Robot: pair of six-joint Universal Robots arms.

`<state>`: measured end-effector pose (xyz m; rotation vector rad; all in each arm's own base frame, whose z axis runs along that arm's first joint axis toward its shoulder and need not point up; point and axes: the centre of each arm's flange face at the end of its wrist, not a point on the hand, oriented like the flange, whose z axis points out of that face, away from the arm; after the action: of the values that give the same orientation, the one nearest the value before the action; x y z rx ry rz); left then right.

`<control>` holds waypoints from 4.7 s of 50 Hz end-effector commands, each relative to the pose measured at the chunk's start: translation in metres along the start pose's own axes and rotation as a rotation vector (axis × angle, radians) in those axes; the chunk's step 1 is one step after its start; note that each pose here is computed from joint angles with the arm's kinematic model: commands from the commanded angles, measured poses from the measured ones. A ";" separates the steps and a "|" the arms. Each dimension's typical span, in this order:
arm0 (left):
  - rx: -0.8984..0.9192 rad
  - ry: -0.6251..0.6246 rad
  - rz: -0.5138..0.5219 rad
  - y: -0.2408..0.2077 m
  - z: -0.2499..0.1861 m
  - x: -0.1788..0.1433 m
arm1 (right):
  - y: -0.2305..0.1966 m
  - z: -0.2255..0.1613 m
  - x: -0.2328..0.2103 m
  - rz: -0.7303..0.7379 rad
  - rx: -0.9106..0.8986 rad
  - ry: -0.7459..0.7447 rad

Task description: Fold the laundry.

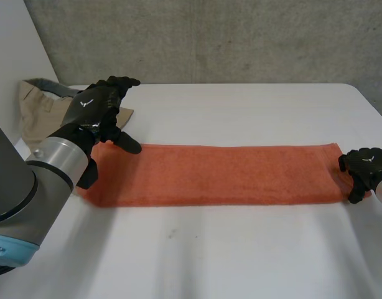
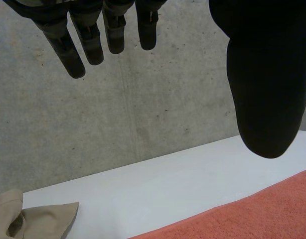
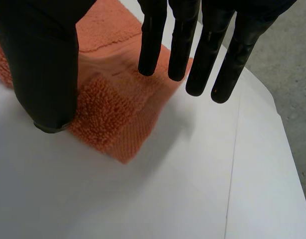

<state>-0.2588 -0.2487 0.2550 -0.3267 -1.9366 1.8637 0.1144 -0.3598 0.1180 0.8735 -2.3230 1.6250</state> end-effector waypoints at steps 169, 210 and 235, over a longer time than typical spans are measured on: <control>-0.171 0.225 0.294 0.047 0.024 0.089 | -0.128 -0.067 -0.146 0.227 0.156 -0.304; -0.035 0.413 0.064 -0.049 0.000 0.071 | -0.067 -0.056 -0.170 0.575 -0.046 -0.428; -0.059 0.407 0.059 -0.040 0.003 0.069 | -0.074 -0.036 -0.189 0.582 -0.005 -0.458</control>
<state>-0.3155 -0.2222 0.3075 -0.7265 -1.7100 1.6290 0.2984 -0.2714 0.1079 0.6428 -3.1294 1.7418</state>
